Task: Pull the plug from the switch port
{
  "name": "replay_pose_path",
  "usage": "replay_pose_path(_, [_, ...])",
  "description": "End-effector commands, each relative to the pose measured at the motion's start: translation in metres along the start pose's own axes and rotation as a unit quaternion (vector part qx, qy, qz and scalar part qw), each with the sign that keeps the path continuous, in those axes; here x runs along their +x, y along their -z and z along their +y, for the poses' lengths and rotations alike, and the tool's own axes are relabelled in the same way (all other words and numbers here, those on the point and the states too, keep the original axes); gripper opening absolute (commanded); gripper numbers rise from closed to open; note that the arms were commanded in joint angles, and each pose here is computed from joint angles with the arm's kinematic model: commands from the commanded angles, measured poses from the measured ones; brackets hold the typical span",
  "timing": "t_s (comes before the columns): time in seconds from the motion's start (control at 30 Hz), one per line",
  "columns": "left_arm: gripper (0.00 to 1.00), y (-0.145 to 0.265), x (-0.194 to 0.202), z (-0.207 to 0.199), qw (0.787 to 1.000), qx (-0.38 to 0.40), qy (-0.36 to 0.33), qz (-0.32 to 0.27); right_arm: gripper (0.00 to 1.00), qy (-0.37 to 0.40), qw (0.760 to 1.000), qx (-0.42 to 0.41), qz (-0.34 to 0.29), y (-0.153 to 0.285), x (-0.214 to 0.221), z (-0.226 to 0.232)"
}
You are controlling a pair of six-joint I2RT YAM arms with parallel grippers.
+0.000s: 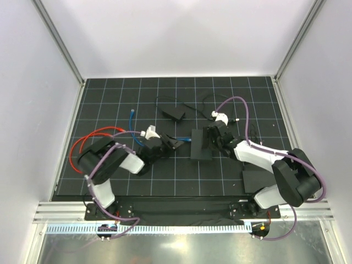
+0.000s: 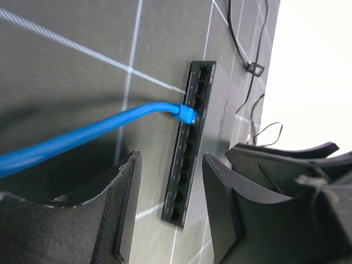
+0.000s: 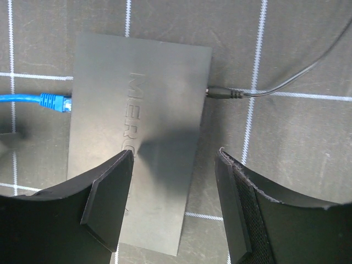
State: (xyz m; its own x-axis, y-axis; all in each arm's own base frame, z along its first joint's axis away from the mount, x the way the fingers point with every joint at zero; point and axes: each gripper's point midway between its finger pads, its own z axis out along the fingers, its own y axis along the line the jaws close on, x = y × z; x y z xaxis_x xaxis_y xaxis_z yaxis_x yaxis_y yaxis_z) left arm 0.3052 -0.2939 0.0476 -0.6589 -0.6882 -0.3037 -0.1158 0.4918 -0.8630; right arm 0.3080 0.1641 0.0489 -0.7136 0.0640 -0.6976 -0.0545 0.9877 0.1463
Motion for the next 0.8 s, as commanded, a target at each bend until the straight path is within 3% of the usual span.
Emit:
replay_pose_path(0.0, [0.52,-0.012,-0.016,-0.063,0.987,0.117,0.076,-0.081,0.68,-0.016,0.999,-0.024,-0.020,-0.004,-0.012,0.011])
replay_pose_path(0.27, [0.56,-0.032,-0.002,-0.046,0.982,0.092,0.098,-0.130,0.67,-0.016,0.999,-0.033,-0.010,-0.006,-0.008,0.014])
replay_pose_path(0.53, [0.47,-0.043,0.002,-0.035,0.979,0.057,0.124,-0.151,0.67,-0.016,0.999,-0.037,-0.004,-0.008,-0.006,0.016])
replay_pose_path(0.77, [0.45,-0.043,0.012,-0.034,0.983,0.028,0.106,-0.147,0.67,-0.015,0.999,-0.038,-0.005,-0.008,-0.007,0.016])
